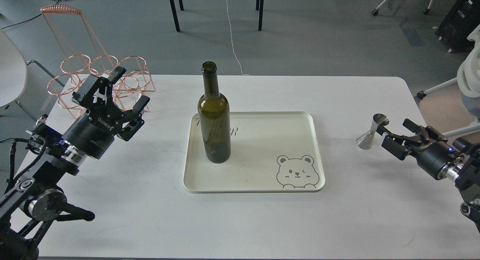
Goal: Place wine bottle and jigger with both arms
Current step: 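Set the jigger on the table beside the tray and release it, then reach the left gripper to the wine bottle neck and grasp it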
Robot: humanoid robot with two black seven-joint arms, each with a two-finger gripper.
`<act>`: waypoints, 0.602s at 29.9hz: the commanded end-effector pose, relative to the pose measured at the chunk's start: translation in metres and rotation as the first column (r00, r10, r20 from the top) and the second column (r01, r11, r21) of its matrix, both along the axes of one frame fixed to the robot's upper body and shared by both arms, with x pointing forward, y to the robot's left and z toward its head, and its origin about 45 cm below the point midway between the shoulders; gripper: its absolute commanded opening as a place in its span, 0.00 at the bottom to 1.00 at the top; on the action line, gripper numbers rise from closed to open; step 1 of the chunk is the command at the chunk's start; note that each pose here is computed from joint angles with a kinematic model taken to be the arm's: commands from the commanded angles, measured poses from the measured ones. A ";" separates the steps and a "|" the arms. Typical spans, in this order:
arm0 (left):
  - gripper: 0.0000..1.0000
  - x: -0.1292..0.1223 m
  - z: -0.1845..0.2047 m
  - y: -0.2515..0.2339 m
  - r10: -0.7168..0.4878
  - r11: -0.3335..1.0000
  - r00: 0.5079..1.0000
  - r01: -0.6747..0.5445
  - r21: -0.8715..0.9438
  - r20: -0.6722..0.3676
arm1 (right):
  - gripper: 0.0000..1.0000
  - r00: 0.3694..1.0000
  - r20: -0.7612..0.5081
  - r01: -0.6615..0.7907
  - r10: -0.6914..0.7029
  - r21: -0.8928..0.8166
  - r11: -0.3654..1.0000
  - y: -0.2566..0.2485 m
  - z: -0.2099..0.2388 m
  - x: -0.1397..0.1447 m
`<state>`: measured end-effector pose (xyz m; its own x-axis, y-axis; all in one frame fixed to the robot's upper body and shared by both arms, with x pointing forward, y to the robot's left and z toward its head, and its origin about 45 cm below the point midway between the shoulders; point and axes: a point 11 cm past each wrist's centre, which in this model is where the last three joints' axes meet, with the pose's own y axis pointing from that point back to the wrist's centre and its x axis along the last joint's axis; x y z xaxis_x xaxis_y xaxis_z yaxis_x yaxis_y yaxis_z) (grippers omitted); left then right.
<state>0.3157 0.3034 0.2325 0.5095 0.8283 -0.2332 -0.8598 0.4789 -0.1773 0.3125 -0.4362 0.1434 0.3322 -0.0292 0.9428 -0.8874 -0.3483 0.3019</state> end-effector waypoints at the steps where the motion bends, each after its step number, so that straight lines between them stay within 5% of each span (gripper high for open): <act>1: 0.98 0.000 0.003 0.000 -0.005 1.000 1.000 0.005 0.005 0.008 | 0.97 0.998 -0.052 -0.022 0.020 -0.033 0.999 -0.017 0.013 -0.026; 9: 0.98 -0.002 0.026 0.016 0.031 0.999 0.990 -0.028 -0.022 0.135 | 0.98 0.981 -0.143 0.178 -0.134 0.362 0.915 0.012 0.063 -0.060; 15: 0.98 -0.008 0.049 0.012 -0.042 0.997 0.977 0.027 0.077 0.207 | 0.98 0.931 -0.168 0.346 -0.324 0.686 0.639 0.022 0.105 -0.023; 18: 0.98 -0.014 0.056 0.005 -0.125 0.970 0.960 0.066 0.234 0.250 | 0.98 0.920 -0.292 0.380 -0.260 0.824 0.419 0.032 0.120 -0.004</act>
<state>0.3069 0.3145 0.2817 0.5738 0.8182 -0.0351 -0.7854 0.5376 -0.3067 0.2910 -0.4122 0.2479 0.2106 -0.8014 0.5599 -0.9774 -0.1625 0.1351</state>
